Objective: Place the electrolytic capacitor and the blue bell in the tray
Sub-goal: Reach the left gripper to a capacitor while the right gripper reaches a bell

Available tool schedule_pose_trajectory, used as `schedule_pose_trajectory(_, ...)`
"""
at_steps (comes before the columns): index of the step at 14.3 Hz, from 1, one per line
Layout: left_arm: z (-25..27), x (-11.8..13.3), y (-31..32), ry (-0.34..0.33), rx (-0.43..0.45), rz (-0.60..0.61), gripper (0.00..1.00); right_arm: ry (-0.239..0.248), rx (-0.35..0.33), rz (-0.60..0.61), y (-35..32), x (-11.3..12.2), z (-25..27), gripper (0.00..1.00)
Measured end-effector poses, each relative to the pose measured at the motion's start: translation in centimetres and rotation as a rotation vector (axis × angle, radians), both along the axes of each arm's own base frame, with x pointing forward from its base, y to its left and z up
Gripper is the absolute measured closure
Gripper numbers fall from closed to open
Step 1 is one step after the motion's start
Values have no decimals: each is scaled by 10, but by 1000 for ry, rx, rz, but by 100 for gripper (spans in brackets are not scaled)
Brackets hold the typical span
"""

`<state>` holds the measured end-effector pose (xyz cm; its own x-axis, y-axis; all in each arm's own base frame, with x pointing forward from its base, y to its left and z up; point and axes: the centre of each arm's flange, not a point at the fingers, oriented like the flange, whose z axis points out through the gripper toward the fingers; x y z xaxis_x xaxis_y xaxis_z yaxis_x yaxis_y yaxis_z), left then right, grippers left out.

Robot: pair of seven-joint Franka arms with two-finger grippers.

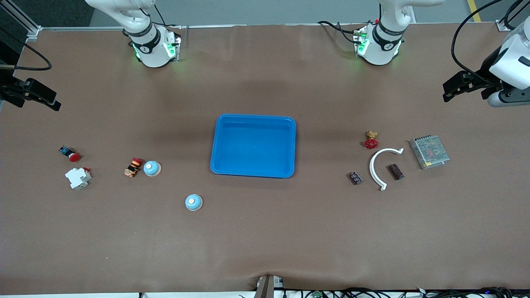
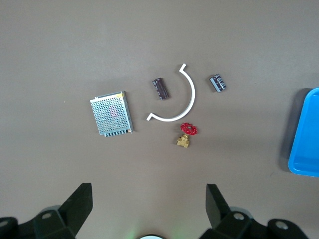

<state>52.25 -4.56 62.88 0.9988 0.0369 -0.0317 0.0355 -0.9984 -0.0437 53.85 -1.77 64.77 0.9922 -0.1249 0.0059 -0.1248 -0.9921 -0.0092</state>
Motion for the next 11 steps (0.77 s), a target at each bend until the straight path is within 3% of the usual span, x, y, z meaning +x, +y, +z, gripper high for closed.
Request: schedule_pose_trajectory(11, -15, 14, -1, 25, 2, 1, 0, -8, 0, -2, -1, 4, -2, 0)
